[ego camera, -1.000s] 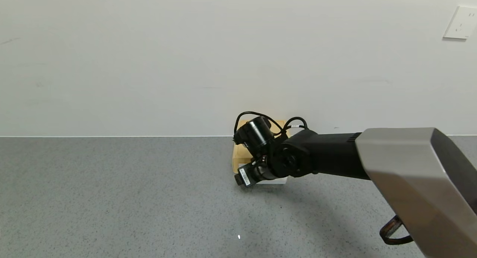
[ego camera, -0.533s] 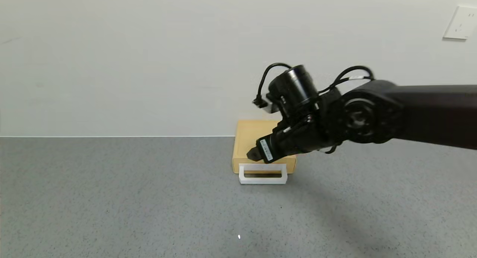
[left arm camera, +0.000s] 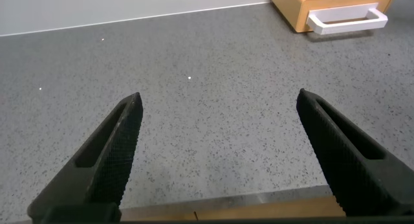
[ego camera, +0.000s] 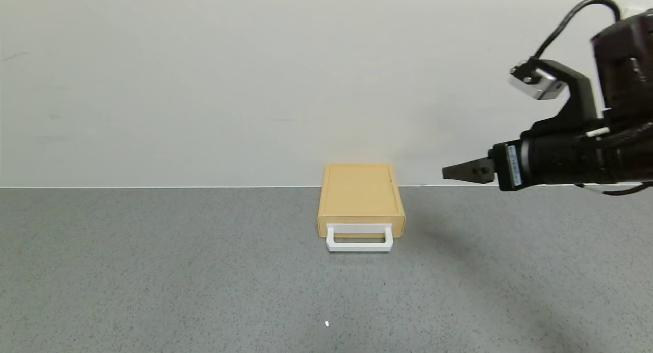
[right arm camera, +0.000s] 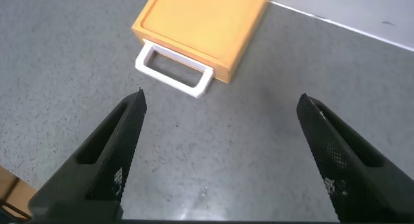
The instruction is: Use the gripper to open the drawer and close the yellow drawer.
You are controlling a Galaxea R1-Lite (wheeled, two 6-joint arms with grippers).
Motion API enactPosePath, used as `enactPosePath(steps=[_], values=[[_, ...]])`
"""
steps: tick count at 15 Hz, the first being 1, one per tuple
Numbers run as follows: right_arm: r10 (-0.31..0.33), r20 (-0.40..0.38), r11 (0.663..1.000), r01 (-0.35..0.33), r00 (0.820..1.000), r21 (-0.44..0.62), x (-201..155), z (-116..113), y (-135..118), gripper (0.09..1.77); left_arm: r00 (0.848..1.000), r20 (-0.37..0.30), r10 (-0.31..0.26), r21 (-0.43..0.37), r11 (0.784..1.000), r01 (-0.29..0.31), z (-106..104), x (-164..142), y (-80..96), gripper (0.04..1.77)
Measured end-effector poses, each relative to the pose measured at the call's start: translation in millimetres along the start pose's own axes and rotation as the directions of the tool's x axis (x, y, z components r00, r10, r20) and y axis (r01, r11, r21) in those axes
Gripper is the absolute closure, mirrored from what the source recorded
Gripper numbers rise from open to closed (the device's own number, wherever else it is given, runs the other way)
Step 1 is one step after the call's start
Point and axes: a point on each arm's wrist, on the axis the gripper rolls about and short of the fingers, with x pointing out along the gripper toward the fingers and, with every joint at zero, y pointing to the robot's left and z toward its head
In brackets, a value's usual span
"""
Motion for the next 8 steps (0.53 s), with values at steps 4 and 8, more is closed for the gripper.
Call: enactPosePath(steps=[4, 8], values=[[-0.06, 0.104, 0.998, 0.056, 0.993, 0.037, -52.6, -27.4, -17.2, 0.15, 1.0, 0.0, 0.0, 0.0, 1.0, 0.0, 0.0, 0.0, 0.0, 0.09], [-0.18, 0.19, 0.982, 0.165, 0.965, 0.089, -109.8, -59.6, -28.1, 0.15, 1.0, 0.0, 0.0, 0.0, 1.0, 0.0, 0.0, 0.0, 0.0, 0.09]])
